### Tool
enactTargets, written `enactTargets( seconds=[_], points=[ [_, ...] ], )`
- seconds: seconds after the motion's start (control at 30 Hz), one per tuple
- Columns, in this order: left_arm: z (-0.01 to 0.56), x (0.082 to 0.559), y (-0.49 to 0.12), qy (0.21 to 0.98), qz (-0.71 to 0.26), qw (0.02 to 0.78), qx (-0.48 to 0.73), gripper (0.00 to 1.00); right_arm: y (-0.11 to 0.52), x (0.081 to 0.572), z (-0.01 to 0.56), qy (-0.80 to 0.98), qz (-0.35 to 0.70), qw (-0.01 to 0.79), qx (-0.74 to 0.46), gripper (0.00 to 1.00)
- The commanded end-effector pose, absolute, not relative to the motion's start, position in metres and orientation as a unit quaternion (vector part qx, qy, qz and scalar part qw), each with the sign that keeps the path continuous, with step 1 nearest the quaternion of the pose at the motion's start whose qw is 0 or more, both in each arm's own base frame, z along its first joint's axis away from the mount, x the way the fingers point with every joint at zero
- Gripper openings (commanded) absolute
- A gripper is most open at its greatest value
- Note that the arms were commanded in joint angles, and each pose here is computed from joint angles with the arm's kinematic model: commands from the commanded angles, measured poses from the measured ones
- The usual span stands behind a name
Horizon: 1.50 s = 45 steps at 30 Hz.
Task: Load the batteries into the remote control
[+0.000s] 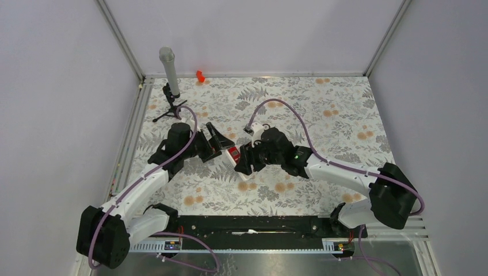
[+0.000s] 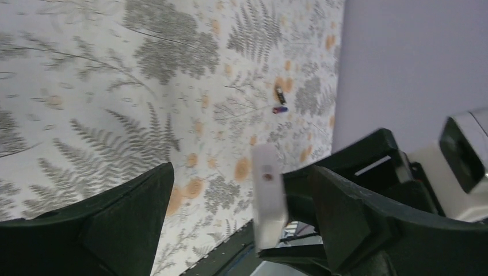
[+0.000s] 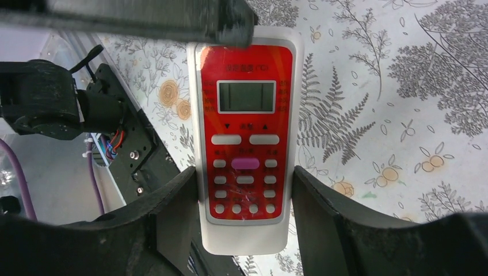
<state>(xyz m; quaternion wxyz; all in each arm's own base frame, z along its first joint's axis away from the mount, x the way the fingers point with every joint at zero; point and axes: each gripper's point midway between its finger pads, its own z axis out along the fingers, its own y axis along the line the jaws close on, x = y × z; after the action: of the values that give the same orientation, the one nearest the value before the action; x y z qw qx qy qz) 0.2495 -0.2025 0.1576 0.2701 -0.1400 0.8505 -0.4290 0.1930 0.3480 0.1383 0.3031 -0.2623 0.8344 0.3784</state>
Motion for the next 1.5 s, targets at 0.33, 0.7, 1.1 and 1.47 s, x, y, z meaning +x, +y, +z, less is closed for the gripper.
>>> enactTargets(
  seconds=[0.33, 0.7, 1.1, 1.47],
  points=[
    [0.188, 0.247, -0.234, 0.810, -0.501, 0.271, -0.142, 0.62, 0.383, 0.215, 0.180, 0.815, 0.418, 0.323, -0.238, 0.47],
    [0.173, 0.252, -0.229, 0.846, -0.444, 0.236, -0.180, 0.00, 0.383, 0.219, 0.178, 0.781, 0.398, 0.365, -0.313, 0.88],
    [0.182, 0.270, -0.210, 0.879, -0.341, 0.202, -0.265, 0.00, 0.373, 0.210, 0.185, 0.689, 0.236, 0.518, -0.448, 0.91],
    [0.169, 0.262, -0.212, 0.880, -0.318, 0.136, -0.325, 0.00, 0.375, 0.225, 0.181, 0.656, 0.114, 0.599, -0.444, 0.70]
  ],
)
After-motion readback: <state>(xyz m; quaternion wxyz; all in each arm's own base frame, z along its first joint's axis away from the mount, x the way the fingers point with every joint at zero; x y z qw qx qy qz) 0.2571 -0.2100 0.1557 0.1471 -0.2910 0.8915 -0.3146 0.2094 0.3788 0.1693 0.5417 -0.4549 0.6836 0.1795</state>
